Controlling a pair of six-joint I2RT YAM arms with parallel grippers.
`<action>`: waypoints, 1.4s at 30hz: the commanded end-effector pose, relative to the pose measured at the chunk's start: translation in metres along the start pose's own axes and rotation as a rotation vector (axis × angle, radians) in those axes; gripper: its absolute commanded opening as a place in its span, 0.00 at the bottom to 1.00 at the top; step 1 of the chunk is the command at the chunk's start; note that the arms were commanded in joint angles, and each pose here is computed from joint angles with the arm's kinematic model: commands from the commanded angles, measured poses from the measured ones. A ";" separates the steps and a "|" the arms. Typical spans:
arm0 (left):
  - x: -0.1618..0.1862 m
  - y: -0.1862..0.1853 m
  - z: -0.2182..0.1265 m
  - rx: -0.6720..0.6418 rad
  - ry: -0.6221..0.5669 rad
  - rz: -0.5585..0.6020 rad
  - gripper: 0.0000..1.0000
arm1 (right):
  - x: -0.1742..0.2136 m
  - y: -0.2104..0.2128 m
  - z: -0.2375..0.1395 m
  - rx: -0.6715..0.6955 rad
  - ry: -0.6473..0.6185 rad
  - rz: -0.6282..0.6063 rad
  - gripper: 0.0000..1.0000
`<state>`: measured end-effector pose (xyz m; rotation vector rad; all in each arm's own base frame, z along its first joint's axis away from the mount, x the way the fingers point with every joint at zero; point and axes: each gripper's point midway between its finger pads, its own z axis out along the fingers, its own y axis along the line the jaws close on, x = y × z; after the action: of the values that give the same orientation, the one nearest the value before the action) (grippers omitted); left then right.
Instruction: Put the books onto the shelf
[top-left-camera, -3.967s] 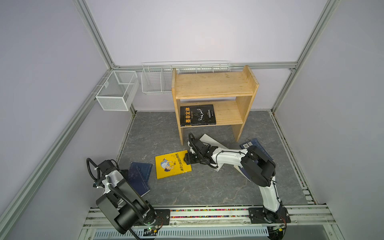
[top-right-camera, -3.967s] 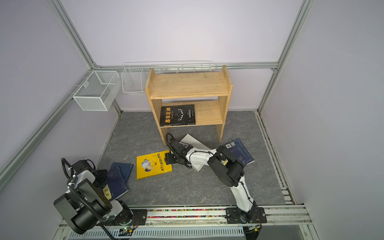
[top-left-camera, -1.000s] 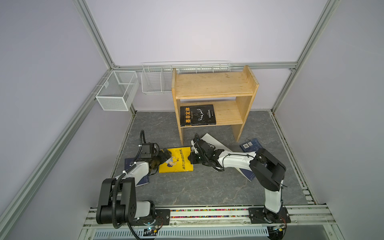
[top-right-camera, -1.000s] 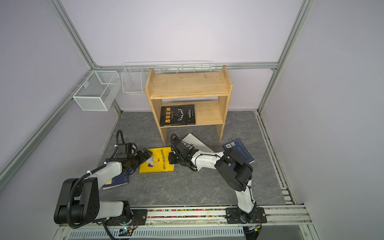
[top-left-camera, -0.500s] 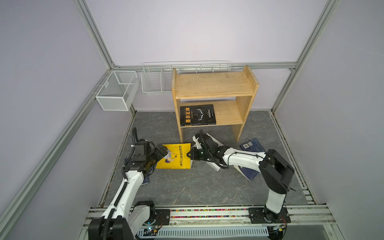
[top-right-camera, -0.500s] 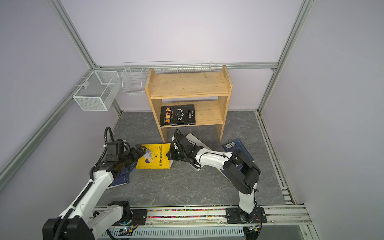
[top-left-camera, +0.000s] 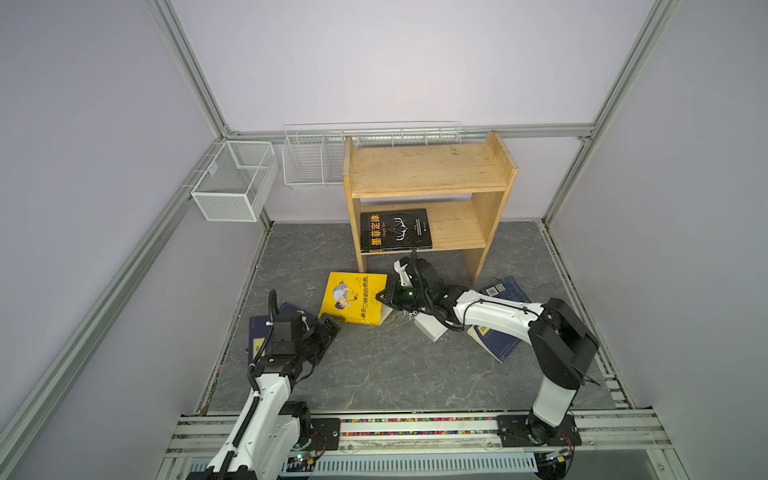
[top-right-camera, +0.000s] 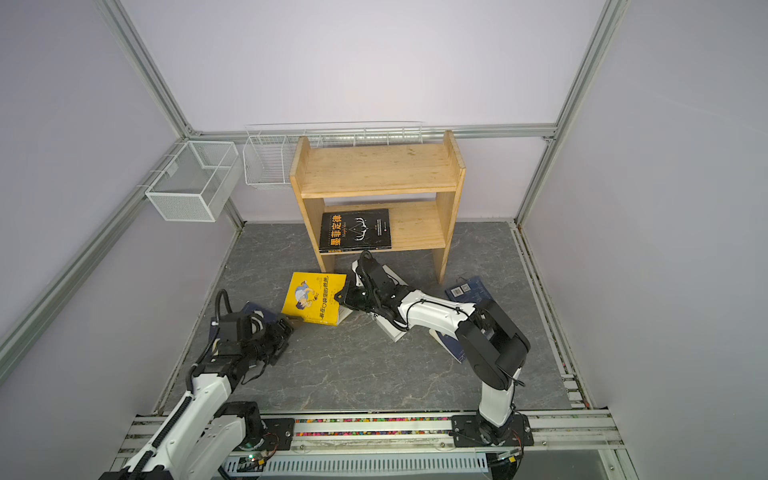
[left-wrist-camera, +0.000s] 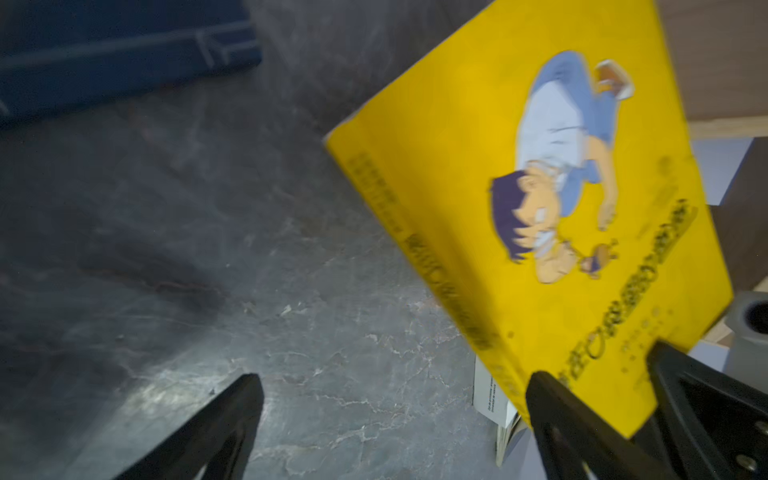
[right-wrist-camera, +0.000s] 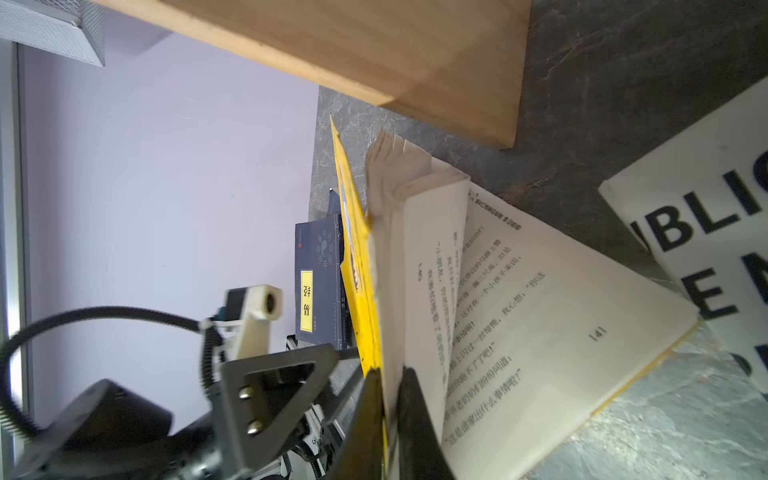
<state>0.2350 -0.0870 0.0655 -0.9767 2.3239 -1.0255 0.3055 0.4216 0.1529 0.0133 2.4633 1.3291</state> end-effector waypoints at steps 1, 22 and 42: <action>-0.018 -0.049 -0.003 0.224 -0.058 -0.067 1.00 | -0.014 0.029 -0.005 -0.104 -0.030 0.012 0.07; -0.063 -0.087 0.028 0.363 -0.135 -0.073 0.77 | 0.001 0.008 0.004 -0.099 0.008 0.082 0.07; -0.061 -0.093 0.039 0.453 -0.120 -0.070 0.07 | 0.012 -0.046 -0.009 0.110 -0.033 0.025 0.62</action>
<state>0.3388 -0.0979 0.0878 -1.0309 1.8930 -1.3627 0.2956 0.3983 0.1012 0.1092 2.5661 1.2183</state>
